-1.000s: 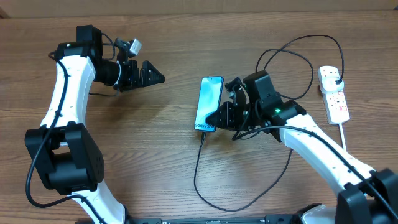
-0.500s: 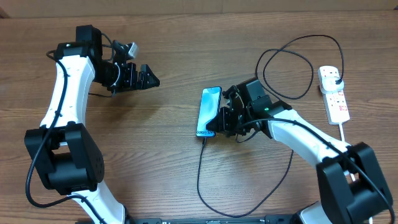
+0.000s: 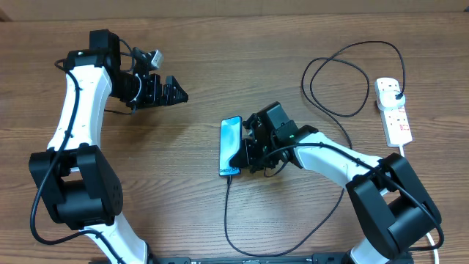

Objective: Plug charger to phone and switch on socket
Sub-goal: 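Lower the phone with the right gripper onto the table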

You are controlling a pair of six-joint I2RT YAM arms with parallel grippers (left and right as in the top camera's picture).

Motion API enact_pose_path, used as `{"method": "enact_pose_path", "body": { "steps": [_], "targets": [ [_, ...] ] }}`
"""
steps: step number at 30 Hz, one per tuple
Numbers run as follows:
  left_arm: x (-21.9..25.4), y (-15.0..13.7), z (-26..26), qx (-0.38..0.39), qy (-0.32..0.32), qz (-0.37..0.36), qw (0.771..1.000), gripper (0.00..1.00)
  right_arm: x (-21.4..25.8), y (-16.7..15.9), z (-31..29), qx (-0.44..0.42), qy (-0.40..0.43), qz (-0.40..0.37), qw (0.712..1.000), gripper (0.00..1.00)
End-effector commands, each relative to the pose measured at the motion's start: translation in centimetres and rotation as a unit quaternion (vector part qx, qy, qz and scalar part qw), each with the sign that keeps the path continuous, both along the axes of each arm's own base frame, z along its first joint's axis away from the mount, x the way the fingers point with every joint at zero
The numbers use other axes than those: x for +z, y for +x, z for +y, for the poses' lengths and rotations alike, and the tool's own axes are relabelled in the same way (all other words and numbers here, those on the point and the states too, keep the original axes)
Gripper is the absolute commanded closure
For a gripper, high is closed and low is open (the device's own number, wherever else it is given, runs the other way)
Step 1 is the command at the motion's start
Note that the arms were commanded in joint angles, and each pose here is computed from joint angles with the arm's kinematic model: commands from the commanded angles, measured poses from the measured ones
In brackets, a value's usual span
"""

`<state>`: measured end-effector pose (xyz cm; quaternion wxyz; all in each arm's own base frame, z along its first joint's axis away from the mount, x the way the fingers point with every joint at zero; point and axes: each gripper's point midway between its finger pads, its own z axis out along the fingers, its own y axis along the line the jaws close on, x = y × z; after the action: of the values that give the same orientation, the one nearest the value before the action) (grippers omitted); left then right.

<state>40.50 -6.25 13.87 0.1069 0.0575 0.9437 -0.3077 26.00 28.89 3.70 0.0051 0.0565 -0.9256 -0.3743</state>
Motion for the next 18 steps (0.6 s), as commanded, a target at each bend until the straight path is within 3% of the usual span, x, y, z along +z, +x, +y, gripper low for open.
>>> {"method": "enact_pose_path", "body": {
  "steps": [1,18],
  "targets": [
    [0.73,0.06,-0.27,-0.002,0.004,-0.01,1.0,0.0,0.33,0.33,0.18,0.006,0.002,-0.017,1.0,0.96],
    [0.73,0.06,-0.27,-0.002,0.004,-0.01,1.0,0.0,0.07,0.63,-0.06,0.001,-0.009,-0.025,1.0,0.91]
  ]
}}
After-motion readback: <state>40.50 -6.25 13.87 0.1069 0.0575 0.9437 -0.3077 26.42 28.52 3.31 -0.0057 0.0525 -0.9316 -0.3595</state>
